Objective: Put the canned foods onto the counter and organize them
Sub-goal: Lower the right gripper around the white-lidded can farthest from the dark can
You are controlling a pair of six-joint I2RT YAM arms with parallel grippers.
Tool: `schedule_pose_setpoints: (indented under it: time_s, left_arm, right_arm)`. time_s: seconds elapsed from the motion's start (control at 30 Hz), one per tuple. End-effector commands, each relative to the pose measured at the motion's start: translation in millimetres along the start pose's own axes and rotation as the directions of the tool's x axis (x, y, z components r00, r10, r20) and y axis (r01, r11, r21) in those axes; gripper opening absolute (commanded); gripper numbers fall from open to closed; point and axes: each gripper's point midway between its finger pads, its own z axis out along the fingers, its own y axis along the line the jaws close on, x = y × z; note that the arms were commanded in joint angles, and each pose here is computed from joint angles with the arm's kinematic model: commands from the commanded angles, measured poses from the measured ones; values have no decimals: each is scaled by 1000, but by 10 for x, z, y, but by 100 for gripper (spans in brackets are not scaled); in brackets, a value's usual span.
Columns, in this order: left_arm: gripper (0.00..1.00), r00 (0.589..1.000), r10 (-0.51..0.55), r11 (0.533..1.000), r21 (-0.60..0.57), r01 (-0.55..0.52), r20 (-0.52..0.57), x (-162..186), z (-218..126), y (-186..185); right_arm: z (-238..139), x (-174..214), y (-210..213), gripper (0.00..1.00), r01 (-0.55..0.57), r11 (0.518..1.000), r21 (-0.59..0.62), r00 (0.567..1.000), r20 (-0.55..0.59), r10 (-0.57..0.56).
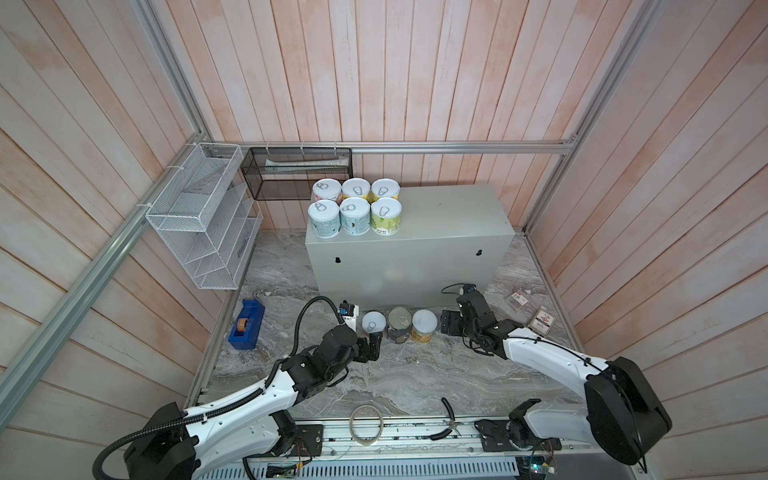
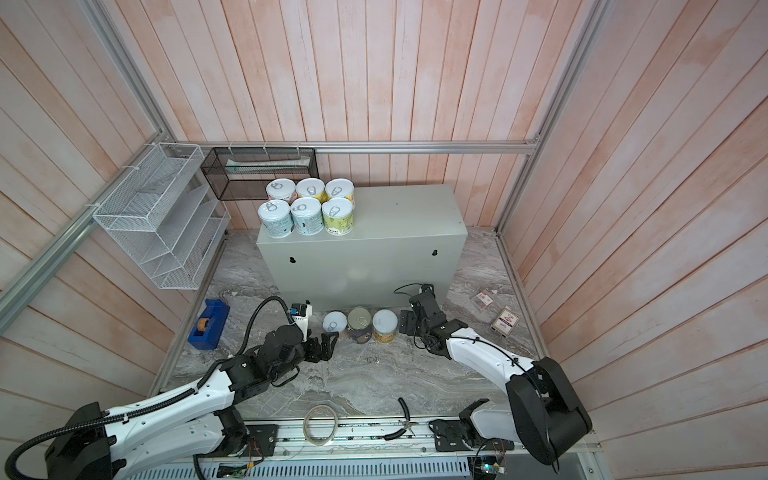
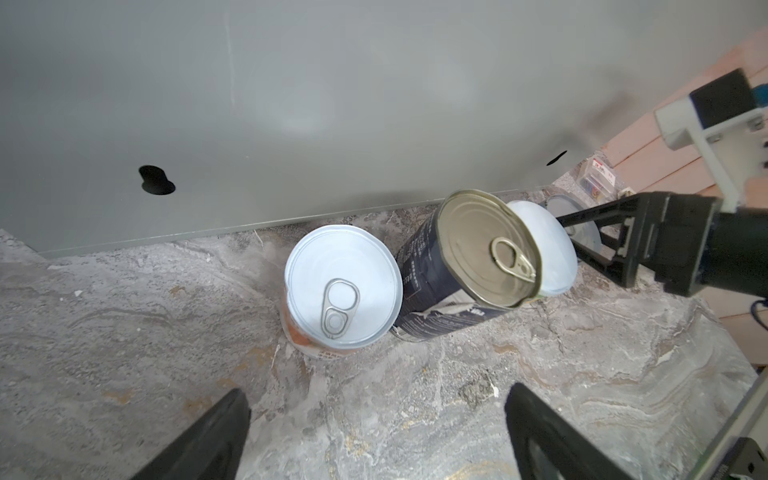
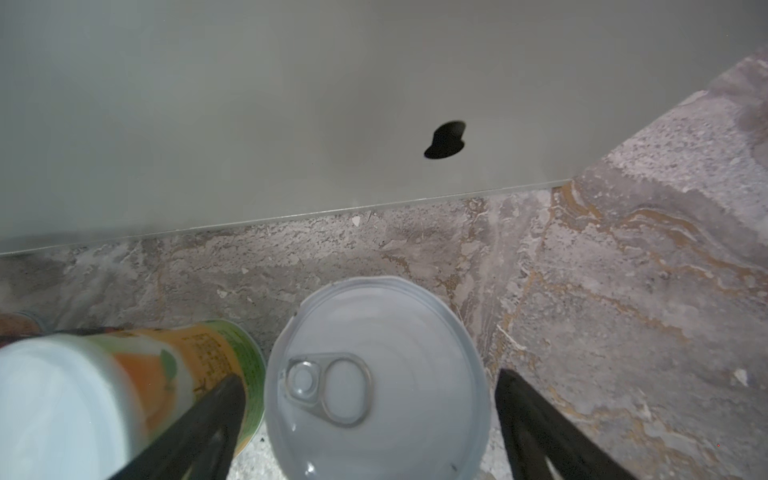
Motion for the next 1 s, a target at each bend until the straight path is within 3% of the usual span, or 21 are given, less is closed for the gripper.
schedule_pose_setpoints:
  time_s: [0.0, 0.6, 0.97]
  left_arm:
    - [98, 1000, 0, 1000, 18, 0, 13, -11, 22, -1]
    - [97, 1000, -4, 1000, 25, 4, -1, -20, 123, 18]
    - [97, 1000, 11, 1000, 26, -10, -16, -38, 190, 2]
  right_arm:
    - [45, -55, -3, 93, -12, 1000, -5, 1000, 14, 12]
    - [322, 22, -189, 78, -46, 994, 94, 998, -39, 50]
    - [437, 139, -230, 81, -21, 994, 106, 997, -67, 29]
